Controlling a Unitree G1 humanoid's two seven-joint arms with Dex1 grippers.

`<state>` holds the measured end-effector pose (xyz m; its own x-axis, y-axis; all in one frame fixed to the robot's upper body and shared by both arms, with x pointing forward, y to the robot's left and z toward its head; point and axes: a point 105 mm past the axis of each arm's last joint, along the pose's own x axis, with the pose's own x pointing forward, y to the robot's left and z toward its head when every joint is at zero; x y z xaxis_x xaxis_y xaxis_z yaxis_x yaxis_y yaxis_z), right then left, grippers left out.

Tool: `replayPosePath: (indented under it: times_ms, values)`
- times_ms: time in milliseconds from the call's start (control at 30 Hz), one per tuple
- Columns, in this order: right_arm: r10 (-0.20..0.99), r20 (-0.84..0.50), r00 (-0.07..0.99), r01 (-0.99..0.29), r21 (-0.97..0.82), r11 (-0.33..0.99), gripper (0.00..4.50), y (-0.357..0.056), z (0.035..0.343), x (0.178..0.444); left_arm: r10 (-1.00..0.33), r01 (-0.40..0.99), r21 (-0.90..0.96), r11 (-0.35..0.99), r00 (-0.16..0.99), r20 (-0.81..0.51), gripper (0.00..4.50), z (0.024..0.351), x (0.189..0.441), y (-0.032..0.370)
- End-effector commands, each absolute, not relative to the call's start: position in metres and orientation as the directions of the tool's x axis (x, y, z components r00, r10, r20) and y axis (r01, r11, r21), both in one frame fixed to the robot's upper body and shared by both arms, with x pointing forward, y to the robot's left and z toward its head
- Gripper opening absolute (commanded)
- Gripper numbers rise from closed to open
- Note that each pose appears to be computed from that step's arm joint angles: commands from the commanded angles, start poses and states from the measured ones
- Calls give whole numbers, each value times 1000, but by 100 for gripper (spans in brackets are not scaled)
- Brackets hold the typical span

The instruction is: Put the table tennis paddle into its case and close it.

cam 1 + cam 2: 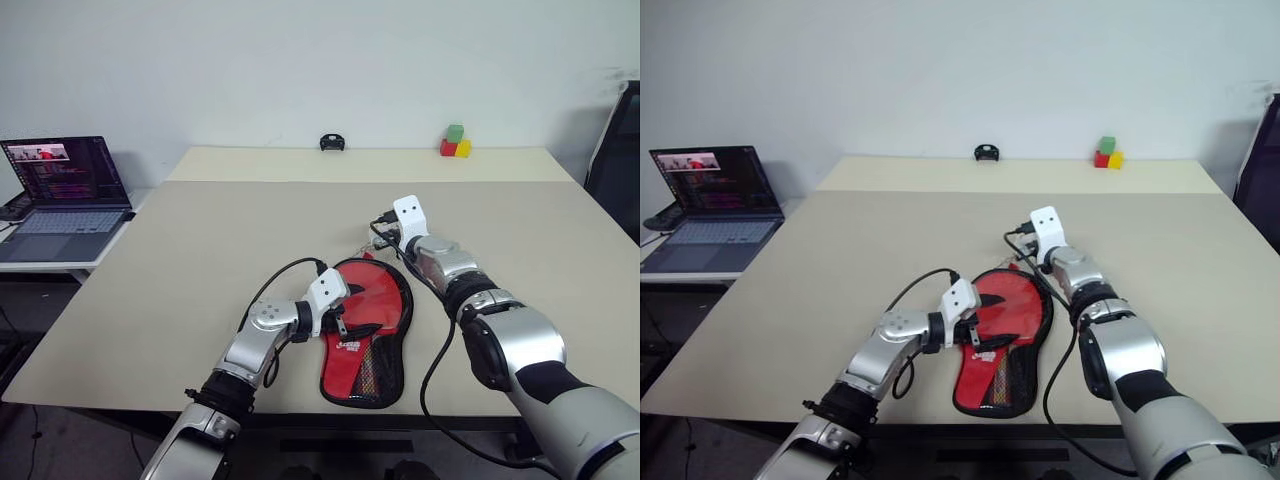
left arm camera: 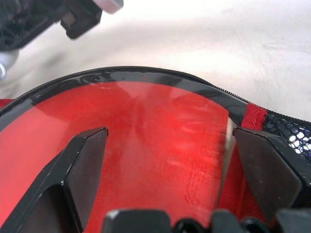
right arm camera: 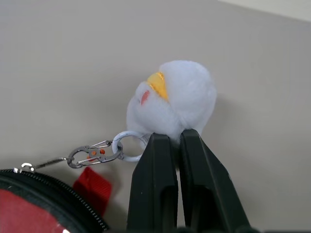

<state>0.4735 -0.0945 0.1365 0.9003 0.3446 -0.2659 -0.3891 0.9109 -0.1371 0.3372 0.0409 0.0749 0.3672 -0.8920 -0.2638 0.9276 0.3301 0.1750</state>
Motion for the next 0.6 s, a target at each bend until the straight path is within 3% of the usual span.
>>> replayPosePath:
  times_ms: [33,300,600]
  values:
    - [336,-171,926,-364,-171,916,2,-108,162,478,-868,944,58,326,323,-377,450,30,323,43]
    - [272,-195,942,-311,-208,927,2,-154,147,464,-869,943,53,328,323,-374,450,29,325,40]
    - [214,-238,947,-257,-163,953,2,-188,135,417,-870,944,60,323,322,-372,450,30,329,37]
